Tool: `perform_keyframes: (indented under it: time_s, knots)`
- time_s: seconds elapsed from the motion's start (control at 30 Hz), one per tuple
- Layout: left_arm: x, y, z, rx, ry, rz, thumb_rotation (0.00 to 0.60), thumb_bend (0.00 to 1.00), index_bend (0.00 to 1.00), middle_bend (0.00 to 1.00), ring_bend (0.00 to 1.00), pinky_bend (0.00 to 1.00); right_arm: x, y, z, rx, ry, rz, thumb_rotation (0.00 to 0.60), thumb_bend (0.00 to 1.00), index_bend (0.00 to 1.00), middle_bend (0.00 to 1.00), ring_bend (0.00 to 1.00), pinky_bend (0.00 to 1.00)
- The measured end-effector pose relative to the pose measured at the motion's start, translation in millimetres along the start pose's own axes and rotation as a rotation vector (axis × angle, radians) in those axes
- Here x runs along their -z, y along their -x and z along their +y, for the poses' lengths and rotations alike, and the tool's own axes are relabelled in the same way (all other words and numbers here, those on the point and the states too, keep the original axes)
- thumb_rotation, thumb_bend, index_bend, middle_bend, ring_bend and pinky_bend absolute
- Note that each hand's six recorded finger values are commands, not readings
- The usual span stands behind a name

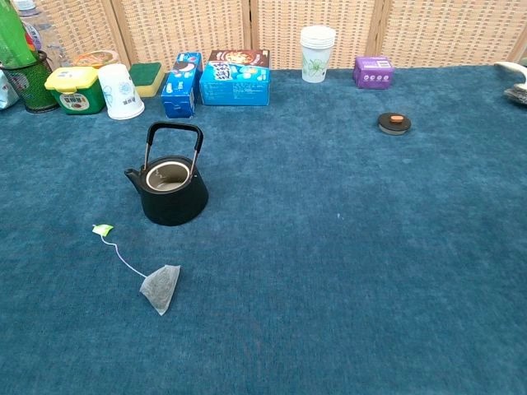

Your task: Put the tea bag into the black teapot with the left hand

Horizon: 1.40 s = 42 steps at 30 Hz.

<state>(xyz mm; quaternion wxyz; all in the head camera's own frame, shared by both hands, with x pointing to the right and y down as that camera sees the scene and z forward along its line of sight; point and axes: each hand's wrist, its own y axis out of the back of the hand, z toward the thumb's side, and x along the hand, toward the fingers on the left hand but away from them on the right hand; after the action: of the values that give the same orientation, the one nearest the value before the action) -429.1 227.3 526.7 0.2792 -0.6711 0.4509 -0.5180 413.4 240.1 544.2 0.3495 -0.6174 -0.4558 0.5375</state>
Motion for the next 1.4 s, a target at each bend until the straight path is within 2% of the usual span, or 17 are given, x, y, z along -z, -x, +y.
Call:
perform_keyframes:
  time_s: [0.57, 0.63, 0.73, 0.83, 0.9, 0.93, 0.97, 1.0, 1.1, 1.17, 1.27, 1.4]
  knots:
    - [0, 1, 1, 0.006, -0.006, -0.012, 0.6, 0.28, 0.03, 0.13, 0.09, 0.15, 4, -8, 5, 0.02, 0.004, -0.01, 0.6, 0.12, 0.18, 0.18, 0.19, 0.14]
    - [-1, -1, 2, 0.005, -0.013, -0.019, 0.6, 0.28, 0.05, 0.14, 0.11, 0.17, 4, -8, 5, 0.022, 0.005, -0.012, 0.6, 0.12, 0.18, 0.18, 0.19, 0.14]
    - [-3, -4, 5, 0.004, -0.028, -0.034, 0.6, 0.28, 0.11, 0.2, 0.17, 0.26, 5, -8, 6, 0.025, 0.003, -0.013, 0.6, 0.12, 0.18, 0.18, 0.19, 0.14]
    - [-4, -8, 7, 0.004, -0.056, -0.051, 0.6, 0.28, 0.14, 0.3, 0.31, 0.44, 5, -8, 7, 0.026, 0.001, -0.016, 0.6, 0.12, 0.18, 0.18, 0.19, 0.14]
    - [-5, -12, 8, 0.012, -0.079, -0.063, 0.6, 0.29, 0.17, 0.45, 0.48, 0.62, 5, -8, 7, 0.024, -0.001, -0.016, 0.6, 0.12, 0.18, 0.18, 0.19, 0.14]
    - [-5, -13, 9, 0.017, -0.089, -0.068, 0.6, 0.29, 0.18, 0.52, 0.55, 0.67, 5, -8, 7, 0.023, -0.002, -0.017, 0.6, 0.12, 0.18, 0.18, 0.19, 0.14]
    - [-6, -15, 10, 0.023, -0.1, -0.074, 0.6, 0.3, 0.21, 0.63, 0.65, 0.73, 5, -7, 7, 0.021, -0.002, -0.018, 0.6, 0.12, 0.18, 0.18, 0.19, 0.14]
    - [-6, -17, 10, 0.03, -0.112, -0.081, 0.6, 0.31, 0.24, 0.73, 0.74, 0.77, 5, -7, 7, 0.02, -0.003, -0.019, 0.6, 0.12, 0.18, 0.18, 0.19, 0.14]
    - [-9, -24, 10, 0.061, -0.155, -0.105, 0.6, 0.32, 0.34, 0.89, 0.88, 0.84, 6, -6, 6, 0.013, -0.004, -0.025, 0.6, 0.12, 0.18, 0.18, 0.19, 0.14]
    - [-11, -28, 8, 0.086, -0.177, -0.118, 0.6, 0.33, 0.38, 0.94, 0.93, 0.87, 7, -5, 5, 0.008, -0.005, -0.03, 0.6, 0.12, 0.18, 0.18, 0.19, 0.14]
    - [-14, -36, 2, 0.131, -0.212, -0.138, 0.6, 0.37, 0.39, 0.99, 0.97, 0.9, 8, -4, 4, 0.004, -0.006, -0.037, 0.6, 0.12, 0.18, 0.18, 0.2, 0.15]
    - [-19, -49, -7, 0.186, -0.244, -0.161, 0.6, 0.39, 0.39, 1.0, 0.99, 0.91, 11, -3, 4, 0.001, -0.008, -0.047, 0.6, 0.12, 0.18, 0.18, 0.21, 0.15]
